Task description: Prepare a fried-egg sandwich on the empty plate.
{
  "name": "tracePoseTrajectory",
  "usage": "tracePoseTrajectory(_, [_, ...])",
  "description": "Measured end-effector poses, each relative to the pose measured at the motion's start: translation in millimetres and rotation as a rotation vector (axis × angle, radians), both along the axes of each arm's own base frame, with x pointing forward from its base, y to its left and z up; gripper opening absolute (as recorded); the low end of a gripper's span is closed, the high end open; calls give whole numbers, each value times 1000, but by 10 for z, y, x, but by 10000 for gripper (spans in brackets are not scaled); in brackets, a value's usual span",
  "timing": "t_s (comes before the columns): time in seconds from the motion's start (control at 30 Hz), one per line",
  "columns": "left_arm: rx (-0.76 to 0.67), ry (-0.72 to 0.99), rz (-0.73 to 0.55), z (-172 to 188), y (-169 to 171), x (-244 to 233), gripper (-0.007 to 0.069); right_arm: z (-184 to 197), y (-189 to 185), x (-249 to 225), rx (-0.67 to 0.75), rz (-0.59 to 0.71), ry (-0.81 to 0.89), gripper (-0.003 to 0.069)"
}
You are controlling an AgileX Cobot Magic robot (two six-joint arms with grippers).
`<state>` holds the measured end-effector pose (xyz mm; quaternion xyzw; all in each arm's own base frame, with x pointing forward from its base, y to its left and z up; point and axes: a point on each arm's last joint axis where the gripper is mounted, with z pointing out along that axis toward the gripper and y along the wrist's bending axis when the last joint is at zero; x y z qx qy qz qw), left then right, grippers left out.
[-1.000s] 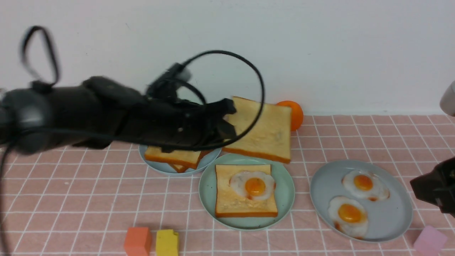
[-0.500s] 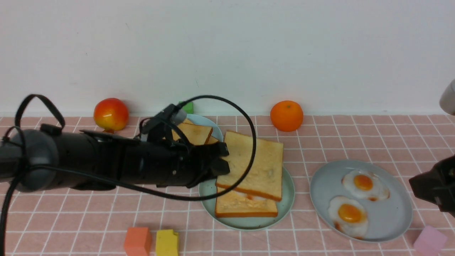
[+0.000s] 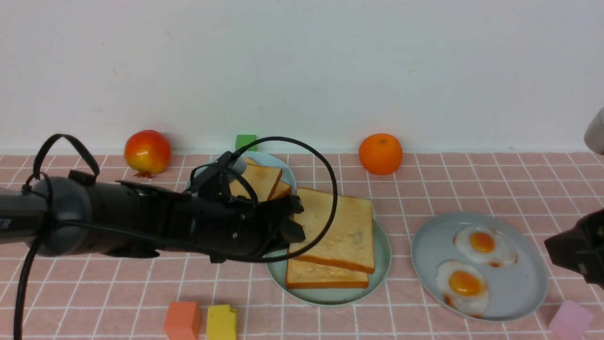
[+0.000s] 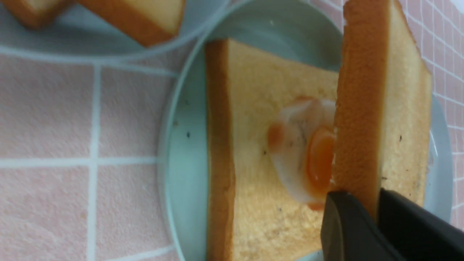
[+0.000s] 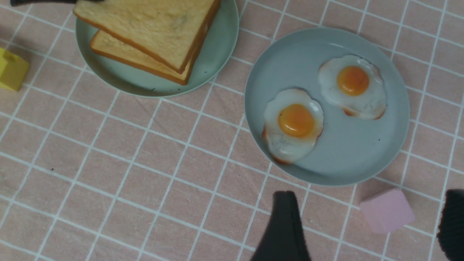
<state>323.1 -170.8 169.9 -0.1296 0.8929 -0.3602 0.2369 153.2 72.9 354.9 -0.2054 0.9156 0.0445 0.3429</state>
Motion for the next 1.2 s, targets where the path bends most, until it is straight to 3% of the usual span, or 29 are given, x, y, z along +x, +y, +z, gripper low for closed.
tracePoseTrajectory(0.13, [-12,25,7,-44,-9,1,152,-1,0,-1,-1,0,1,558])
tracePoseTrajectory(0.3, [-22,47,24,-73,-10,5,276,-7,-5,-8,-6,-1,11,558])
tracePoseTrajectory(0.4, [-25,50,25,-72,-11,4,404,-11,-7,-12,-8,-2,17,558])
tracePoseTrajectory(0.63, [-24,38,18,-31,-9,-3,517,-13,-6,-14,1,-12,24,558])
tracePoseTrajectory(0.87, [45,-58,4,208,105,-17,528,-21,-11,-23,0,-21,39,558])
tracePoseTrajectory(1.07, [143,-136,-72,493,504,-26,517,-22,-9,-25,3,-21,41,513])
tracePoseTrajectory(1.2, [175,-80,-226,819,885,-71,343,-25,14,-25,33,-18,43,293])
